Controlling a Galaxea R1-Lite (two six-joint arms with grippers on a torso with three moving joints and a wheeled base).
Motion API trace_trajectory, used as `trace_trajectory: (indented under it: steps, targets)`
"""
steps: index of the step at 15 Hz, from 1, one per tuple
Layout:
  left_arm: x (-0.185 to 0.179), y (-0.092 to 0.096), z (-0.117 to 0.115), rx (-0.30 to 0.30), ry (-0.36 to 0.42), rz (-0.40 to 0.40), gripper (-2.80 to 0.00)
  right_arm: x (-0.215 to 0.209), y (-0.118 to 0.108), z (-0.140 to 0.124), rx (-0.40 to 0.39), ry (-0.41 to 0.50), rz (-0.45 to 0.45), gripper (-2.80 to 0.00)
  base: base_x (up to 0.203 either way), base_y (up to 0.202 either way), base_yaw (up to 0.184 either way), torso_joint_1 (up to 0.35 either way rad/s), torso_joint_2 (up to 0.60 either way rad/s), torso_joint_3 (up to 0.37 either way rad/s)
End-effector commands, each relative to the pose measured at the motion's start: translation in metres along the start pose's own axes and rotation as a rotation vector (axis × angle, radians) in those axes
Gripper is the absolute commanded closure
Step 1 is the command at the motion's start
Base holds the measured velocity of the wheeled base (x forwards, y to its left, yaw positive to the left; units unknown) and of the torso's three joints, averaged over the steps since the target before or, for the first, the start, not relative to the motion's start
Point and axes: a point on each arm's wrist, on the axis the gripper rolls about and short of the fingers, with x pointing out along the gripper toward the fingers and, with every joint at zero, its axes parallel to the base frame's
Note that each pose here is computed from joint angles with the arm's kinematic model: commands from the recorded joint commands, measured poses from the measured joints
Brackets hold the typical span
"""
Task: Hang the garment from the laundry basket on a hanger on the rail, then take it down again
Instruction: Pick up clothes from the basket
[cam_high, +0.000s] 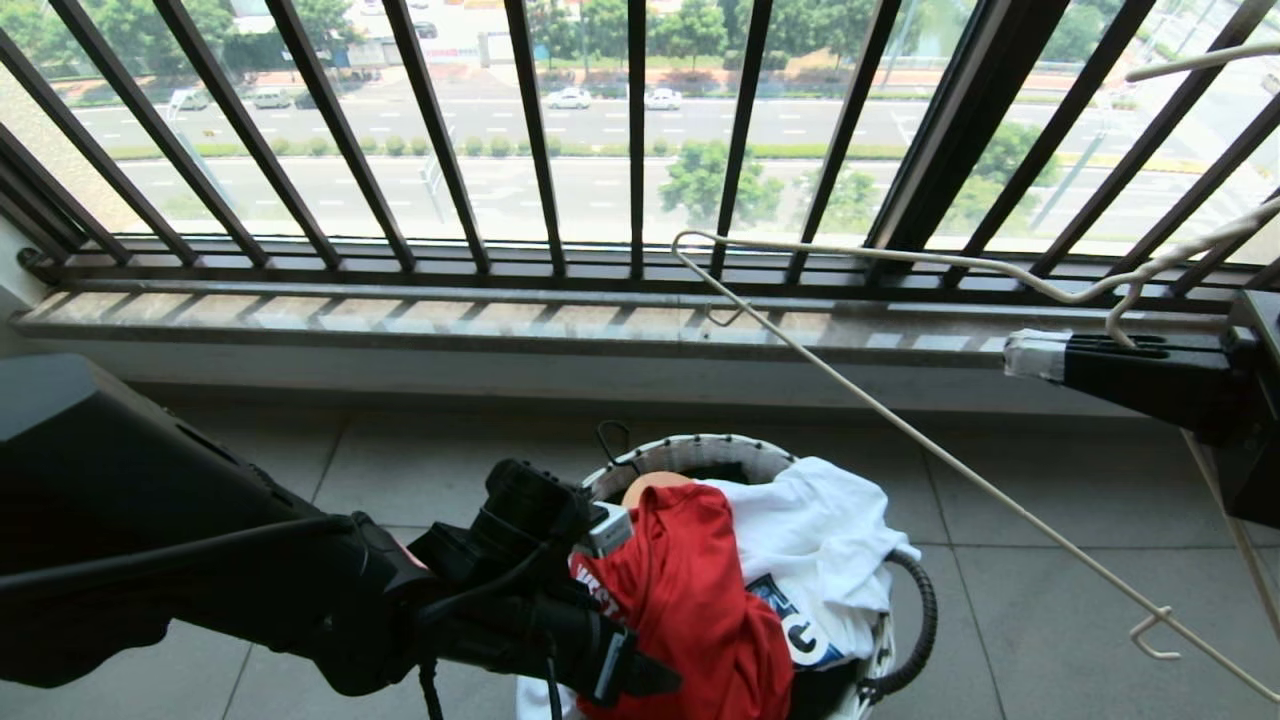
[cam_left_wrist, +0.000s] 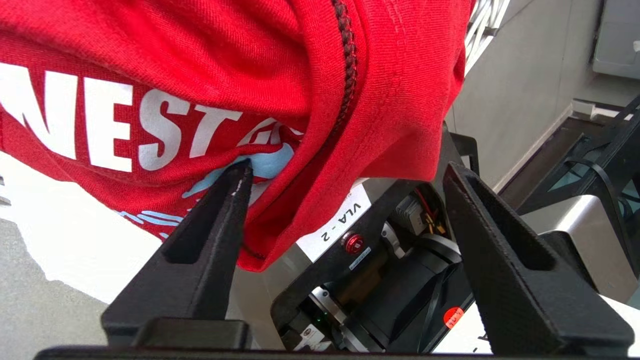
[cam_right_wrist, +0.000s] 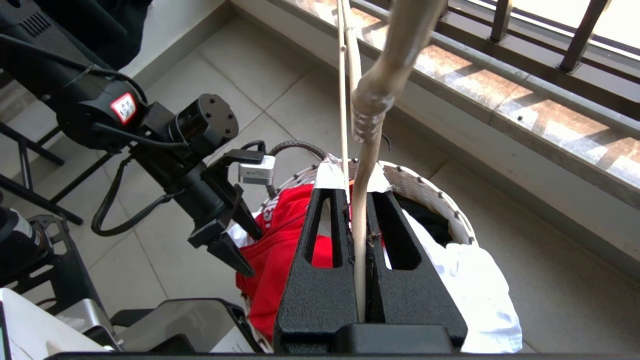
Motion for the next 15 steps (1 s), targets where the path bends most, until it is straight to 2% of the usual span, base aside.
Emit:
trace_trajectory:
  steps: [1,6,8,13,15]
  targets:
    - [0.0,0.0,0.001,-0.001,-0.003,-0.004,0.0,-0.001,0.001,0.001,-0.003,-0.004,0.004,0.0,0.0,0.0,0.0,0.0,0.0,0.0]
    - [0.005,0.003,-0.001,-0.005,0.005,0.0,0.0,-0.001,0.001,0.0,-0.002,-0.003,0.004,0.0,0.0,0.0,0.0,0.0,0.0,0.0]
    - [0.005,0.003,0.002,0.008,-0.039,-0.002,0.0,0.0,0.0,0.0,-0.002,-0.002,0.004,0.0,0.0,0.0,0.0,0.0,0.0,0.0]
    - [-0.03,-0.012,0.009,0.034,-0.138,-0.012,0.0,0.003,-0.001,-0.001,0.003,0.007,0.003,0.0,0.0,0.0,0.0,0.0,0.0,0.0]
    - [-0.049,-0.019,0.015,0.012,-0.212,0.046,0.0,0.003,-0.002,-0.001,0.004,0.007,0.003,0.0,0.0,0.0,0.0,0.0,0.0,0.0]
